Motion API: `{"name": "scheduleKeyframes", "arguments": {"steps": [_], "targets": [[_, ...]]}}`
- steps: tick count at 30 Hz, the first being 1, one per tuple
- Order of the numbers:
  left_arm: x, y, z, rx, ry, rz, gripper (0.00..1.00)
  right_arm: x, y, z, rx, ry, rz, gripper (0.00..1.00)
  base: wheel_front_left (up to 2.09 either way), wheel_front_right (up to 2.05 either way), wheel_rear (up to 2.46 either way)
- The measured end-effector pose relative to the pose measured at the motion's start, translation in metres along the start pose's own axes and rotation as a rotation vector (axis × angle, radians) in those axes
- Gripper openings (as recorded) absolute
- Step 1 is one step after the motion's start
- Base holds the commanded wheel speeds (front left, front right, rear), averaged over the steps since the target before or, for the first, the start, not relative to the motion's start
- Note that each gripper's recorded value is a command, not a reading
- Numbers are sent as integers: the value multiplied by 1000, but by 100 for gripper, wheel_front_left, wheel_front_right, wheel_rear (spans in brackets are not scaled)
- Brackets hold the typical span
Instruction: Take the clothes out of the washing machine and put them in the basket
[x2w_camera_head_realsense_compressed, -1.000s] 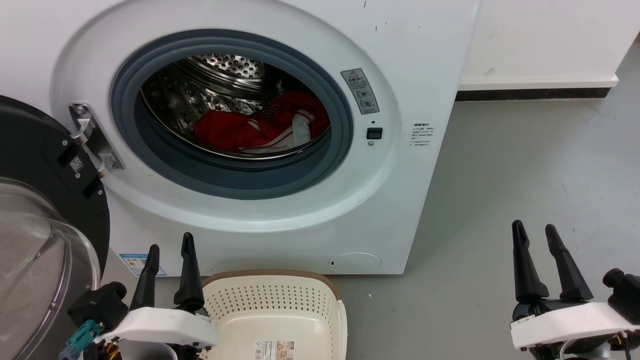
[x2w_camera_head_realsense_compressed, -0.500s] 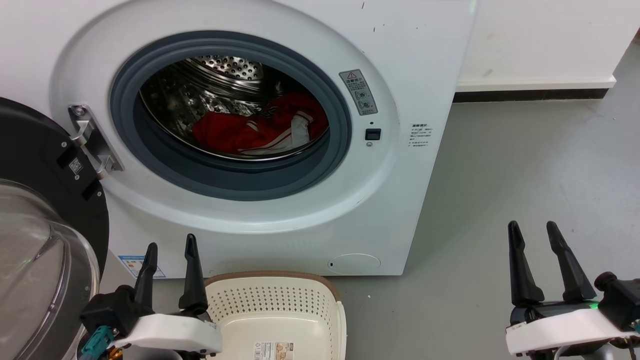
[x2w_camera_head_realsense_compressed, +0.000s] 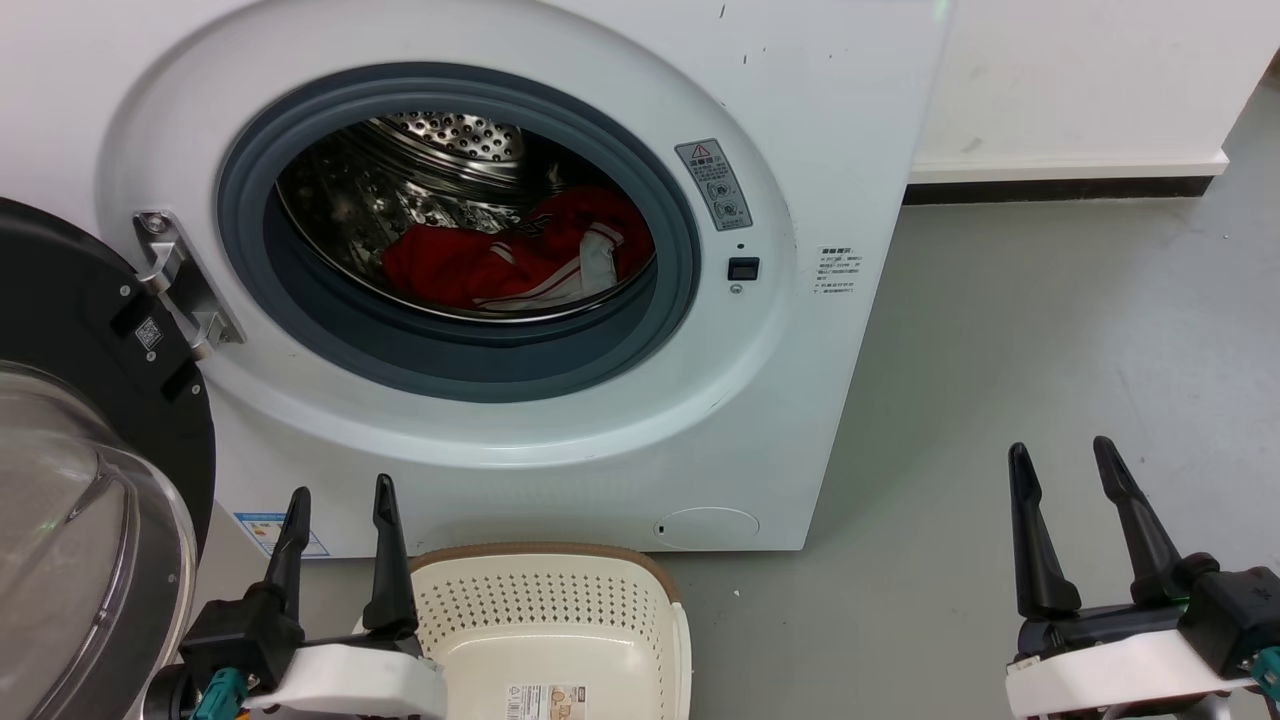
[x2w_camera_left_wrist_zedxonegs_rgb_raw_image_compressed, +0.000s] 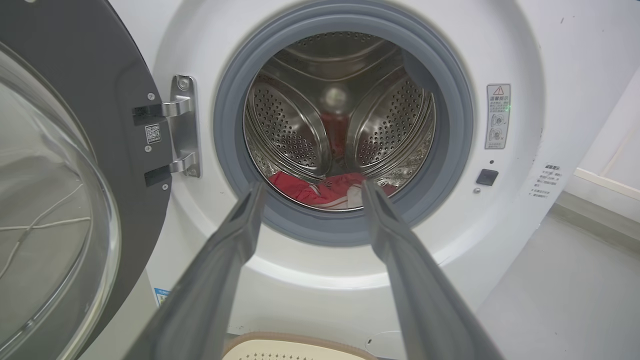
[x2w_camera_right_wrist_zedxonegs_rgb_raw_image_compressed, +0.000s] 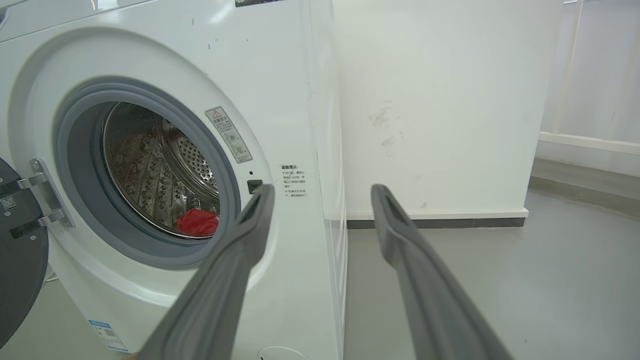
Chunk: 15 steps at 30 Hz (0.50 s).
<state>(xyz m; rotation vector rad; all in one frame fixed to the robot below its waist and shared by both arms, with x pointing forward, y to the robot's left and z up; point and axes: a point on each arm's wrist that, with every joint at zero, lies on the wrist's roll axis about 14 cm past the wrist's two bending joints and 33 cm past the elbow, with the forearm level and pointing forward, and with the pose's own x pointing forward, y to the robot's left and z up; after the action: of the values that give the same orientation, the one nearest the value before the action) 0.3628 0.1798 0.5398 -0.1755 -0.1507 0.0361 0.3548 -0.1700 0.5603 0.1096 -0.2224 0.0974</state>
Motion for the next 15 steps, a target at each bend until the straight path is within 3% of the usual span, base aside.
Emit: {"name": "scheduleKeyframes", "arguments": {"steps": [15], "targets": [[-4,-2,4,107,-33,-15,100,-4,4,2,-94,-13,23,100,0,0,0]]}}
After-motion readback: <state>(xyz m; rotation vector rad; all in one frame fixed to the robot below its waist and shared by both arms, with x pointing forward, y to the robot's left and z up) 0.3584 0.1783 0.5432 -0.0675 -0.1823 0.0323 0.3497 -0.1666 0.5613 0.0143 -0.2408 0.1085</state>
